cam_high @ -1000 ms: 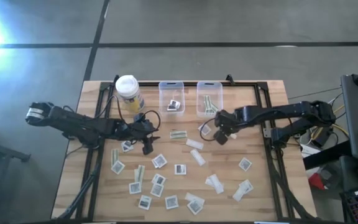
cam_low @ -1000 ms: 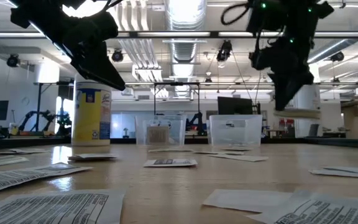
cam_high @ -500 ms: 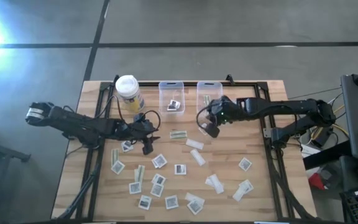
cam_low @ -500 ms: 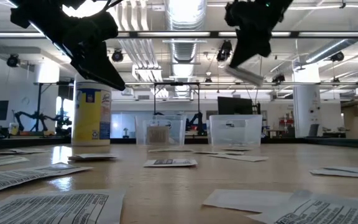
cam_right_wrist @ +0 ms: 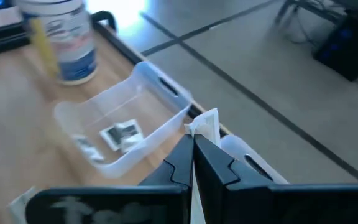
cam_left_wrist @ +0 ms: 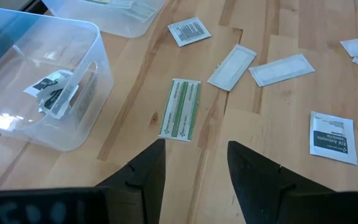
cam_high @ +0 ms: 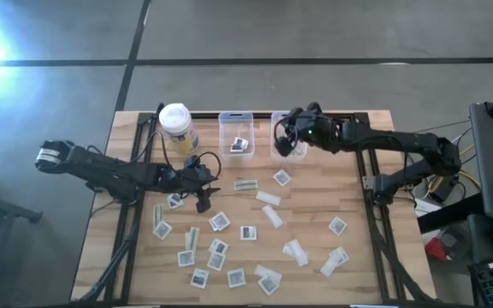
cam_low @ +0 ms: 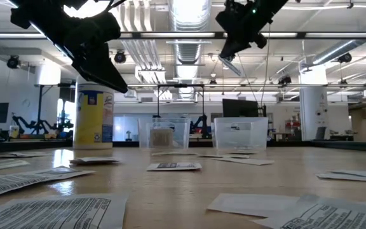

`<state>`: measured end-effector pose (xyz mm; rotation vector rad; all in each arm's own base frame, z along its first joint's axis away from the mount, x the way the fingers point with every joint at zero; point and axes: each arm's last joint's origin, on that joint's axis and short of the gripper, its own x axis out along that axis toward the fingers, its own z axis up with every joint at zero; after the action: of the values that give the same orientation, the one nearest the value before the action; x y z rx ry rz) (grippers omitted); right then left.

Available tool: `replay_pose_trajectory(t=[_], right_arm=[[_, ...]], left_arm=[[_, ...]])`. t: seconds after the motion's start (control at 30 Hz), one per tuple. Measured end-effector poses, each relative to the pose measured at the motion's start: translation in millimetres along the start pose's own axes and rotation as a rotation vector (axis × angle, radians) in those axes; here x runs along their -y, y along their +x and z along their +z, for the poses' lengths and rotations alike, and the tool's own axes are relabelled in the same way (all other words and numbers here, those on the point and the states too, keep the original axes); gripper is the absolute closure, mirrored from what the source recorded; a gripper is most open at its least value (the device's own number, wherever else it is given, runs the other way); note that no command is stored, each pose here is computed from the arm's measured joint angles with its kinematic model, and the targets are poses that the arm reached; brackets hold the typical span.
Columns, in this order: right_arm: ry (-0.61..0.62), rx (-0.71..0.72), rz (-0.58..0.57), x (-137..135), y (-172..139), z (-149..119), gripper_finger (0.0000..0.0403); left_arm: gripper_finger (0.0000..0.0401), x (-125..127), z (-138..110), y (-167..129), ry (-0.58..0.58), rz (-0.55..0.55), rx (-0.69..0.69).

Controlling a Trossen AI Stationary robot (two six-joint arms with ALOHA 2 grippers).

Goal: Pick & Place First Aid Supplies
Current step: Put the bandage into the right transparent bin

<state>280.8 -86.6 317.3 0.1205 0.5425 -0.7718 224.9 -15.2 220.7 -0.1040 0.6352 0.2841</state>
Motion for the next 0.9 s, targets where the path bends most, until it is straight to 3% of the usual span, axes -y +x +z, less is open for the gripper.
replay_pose_trajectory(t=[0.43, 0.9], right_arm=[[0.249, -0.053, -0.146, 33, 35, -39, 0.0394], [0.448, -0.035, -0.133, 32, 52, -91, 0.0394]], left_arm=[[0.0236, 0, 0, 0, 0.000, 0.000, 0.000], [0.0236, 0, 0, 0, 0.001, 0.000, 0.000]])
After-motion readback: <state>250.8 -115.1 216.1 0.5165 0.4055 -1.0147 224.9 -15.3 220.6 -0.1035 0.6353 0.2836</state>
